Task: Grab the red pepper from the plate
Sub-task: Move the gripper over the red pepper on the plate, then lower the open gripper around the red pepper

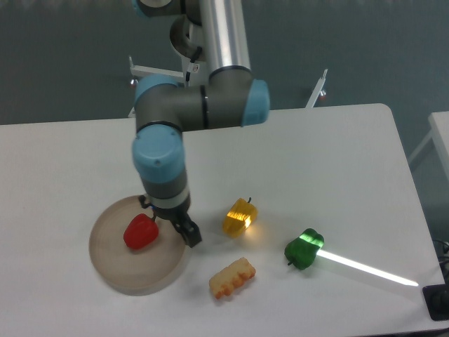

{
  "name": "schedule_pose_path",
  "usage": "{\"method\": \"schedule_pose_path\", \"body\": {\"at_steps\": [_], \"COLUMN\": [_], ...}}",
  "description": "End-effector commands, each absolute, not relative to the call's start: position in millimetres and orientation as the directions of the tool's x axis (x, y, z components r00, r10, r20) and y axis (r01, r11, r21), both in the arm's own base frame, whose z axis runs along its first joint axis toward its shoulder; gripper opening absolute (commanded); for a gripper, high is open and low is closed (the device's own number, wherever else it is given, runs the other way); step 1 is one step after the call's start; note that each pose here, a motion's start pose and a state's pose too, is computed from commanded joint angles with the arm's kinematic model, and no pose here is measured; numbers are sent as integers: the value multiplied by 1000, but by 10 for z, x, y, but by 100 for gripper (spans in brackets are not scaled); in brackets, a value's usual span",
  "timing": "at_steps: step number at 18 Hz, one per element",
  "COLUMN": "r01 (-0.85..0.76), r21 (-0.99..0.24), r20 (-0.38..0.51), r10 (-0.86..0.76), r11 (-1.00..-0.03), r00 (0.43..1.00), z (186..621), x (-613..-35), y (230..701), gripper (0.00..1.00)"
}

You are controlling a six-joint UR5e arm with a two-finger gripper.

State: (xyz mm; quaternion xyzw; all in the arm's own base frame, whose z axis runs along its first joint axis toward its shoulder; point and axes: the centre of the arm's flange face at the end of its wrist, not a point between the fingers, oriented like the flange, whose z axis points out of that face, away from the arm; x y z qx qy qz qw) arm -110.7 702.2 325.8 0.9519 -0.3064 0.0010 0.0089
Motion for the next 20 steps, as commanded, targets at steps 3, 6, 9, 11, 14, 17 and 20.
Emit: {"method": "schedule_pose_path", "body": {"at_steps": [3,6,9,11,14,17,20], "r01": [-556,-540,-519,-528,-521,-521,-525], "r21": [9,6,1,8,6,12,20], "r20": [-3,1,-3,-3,-12,-3,4], "r10": [-556,-540,-519,-528,-521,-521,-525], "r11": [-831,-841,-855,-849,-854,-854,-851], "r00": [831,842,855,849,854,854,851], "z": [3227,3189,3087,2999,2856,2739,2646], "x": [-997,-964,-879,-772,-655,-604,-573], "y": [7065,7085,7142,7182,7237,7221,7227], "gripper": [100,100,100,100,100,100,100]}}
